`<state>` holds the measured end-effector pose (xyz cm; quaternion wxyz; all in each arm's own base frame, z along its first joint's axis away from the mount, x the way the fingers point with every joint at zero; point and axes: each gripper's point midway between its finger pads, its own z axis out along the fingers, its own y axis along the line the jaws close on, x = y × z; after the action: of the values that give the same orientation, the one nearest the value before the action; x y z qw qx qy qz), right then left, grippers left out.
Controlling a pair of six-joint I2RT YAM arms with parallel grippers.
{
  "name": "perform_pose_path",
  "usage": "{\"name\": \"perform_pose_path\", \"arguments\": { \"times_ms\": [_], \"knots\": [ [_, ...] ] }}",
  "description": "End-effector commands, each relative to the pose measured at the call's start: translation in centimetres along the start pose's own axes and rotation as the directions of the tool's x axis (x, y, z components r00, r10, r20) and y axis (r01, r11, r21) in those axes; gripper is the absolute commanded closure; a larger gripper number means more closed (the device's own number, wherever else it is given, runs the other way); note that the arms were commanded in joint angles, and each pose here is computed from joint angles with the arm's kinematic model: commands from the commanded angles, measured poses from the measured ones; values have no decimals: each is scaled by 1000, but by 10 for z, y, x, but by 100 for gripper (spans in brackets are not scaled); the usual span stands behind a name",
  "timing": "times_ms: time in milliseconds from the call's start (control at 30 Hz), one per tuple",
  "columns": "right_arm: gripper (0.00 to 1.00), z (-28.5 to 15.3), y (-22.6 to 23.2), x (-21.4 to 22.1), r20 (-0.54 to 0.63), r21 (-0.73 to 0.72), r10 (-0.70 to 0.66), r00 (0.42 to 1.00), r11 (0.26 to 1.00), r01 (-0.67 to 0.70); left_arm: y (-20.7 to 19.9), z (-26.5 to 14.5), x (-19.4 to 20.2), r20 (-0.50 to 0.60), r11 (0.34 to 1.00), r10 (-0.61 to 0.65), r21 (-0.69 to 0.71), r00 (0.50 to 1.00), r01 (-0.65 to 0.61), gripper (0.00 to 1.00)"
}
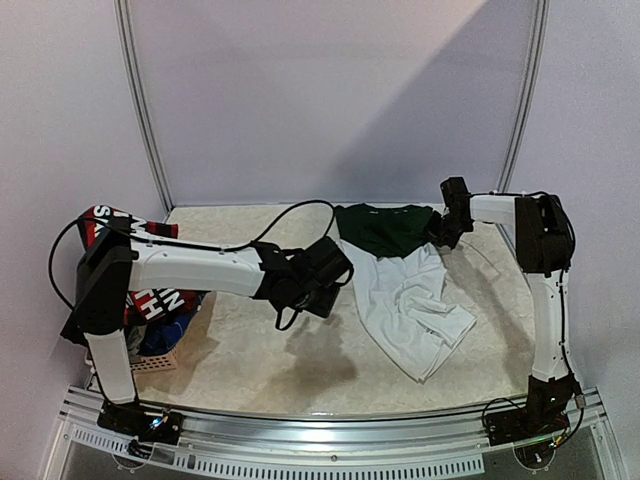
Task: Fold and stack the mixed laundry pile
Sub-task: Rotate the rectangle-folded T-shirt at the center of the board.
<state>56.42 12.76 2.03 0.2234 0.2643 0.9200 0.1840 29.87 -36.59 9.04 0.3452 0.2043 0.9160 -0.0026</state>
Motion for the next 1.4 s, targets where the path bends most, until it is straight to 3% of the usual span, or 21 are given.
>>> {"name": "perform_pose_path", "arguments": {
  "times_ms": [0,200,500,933,1167,1267,1367],
  "knots": [
    [100,-23,-7,-21,119,21,107,987,994,-110,-78,-12,5,23,963,156,219,987,-157,39],
    [100,-26,-15,-22,125,16,141,982,990,-144,-153,-26,31,76,863,372,340,925,-375,38],
    [100,-25,-23,-16,97,28,119,988,992,-122,-227,-53,52,200,720,529,409,825,-561,38],
    [100,-28,-28,-8,84,28,108,991,993,-111,-276,-38,76,287,572,653,420,701,-705,44],
    [100,-25,-31,-3,71,26,104,992,994,-107,-280,-23,72,301,574,674,361,675,-735,49],
    [100,-23,-33,-1,66,28,103,992,994,-105,-279,-15,73,295,580,683,336,668,-742,58],
    [100,-24,-32,-1,66,26,101,993,994,-103,-277,-11,76,284,580,693,326,663,-746,79]
  ]
}}
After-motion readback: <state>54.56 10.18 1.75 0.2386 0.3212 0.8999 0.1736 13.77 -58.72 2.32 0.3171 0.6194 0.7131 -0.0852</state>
